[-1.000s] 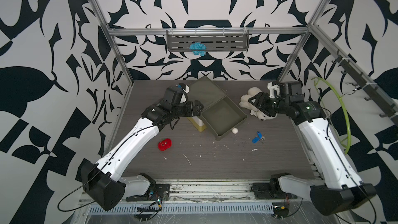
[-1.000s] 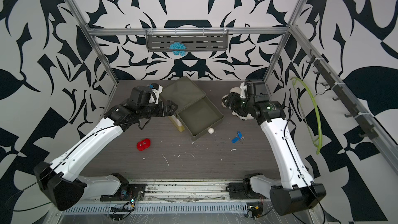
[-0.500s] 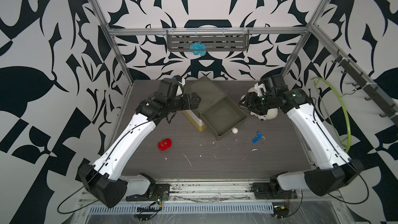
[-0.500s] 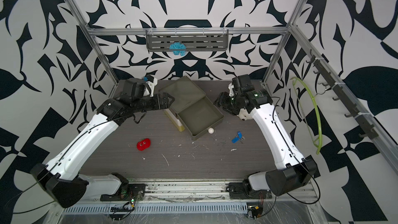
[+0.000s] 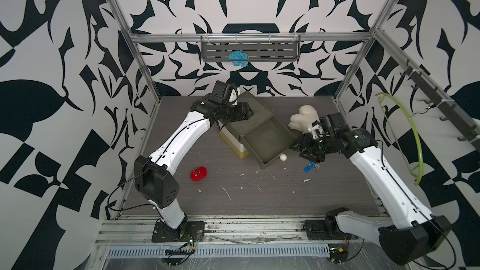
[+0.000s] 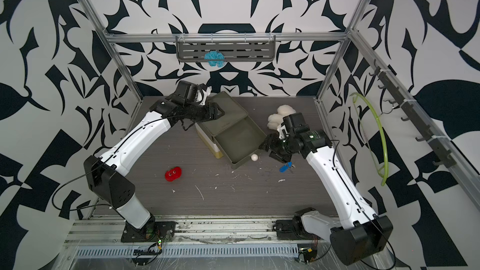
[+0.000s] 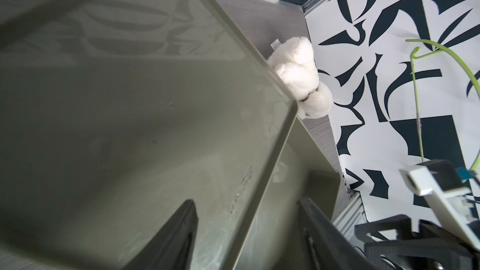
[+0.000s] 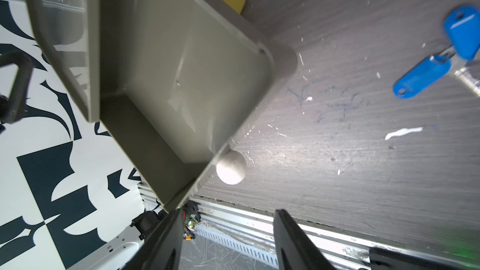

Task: Take the keys out of the drawer
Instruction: Close the drawer in the storage box.

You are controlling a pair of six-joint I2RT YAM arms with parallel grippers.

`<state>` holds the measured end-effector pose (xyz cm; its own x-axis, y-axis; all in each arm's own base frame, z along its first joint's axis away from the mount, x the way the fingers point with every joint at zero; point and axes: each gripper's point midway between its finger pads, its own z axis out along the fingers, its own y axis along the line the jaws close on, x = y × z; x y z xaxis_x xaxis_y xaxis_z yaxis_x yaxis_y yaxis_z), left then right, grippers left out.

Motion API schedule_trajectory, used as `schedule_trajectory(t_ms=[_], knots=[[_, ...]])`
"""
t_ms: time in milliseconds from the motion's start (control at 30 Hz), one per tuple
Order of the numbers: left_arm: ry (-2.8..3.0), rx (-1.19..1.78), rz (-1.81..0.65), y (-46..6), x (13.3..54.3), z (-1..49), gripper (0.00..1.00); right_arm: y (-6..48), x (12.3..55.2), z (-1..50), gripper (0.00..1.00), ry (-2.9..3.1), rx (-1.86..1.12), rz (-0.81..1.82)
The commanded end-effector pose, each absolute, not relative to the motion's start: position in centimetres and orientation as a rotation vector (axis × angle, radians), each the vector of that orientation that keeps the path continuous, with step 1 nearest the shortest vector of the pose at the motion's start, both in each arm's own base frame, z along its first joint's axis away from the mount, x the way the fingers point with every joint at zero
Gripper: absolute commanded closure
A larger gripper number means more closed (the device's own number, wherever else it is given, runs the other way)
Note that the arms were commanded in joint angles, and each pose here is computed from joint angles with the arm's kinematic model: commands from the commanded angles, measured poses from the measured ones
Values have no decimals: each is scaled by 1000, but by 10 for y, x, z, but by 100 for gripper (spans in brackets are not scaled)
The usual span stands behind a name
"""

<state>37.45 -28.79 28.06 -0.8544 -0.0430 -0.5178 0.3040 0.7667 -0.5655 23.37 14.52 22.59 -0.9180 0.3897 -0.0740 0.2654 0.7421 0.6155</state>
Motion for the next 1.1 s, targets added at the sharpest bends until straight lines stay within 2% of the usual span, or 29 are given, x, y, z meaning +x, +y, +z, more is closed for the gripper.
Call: schedule_trajectory(t_ms=[0,333,1067], knots=[[2468,211,-932,-290,371,281,34,153,233,226,39,2706,557,1033],[2567,214,-923,-291,366,248,35,152,239,204,39,2711,636,1041],[2623,248,-905,-292,364,227,35,148,262,175,39,2690,744,1055]])
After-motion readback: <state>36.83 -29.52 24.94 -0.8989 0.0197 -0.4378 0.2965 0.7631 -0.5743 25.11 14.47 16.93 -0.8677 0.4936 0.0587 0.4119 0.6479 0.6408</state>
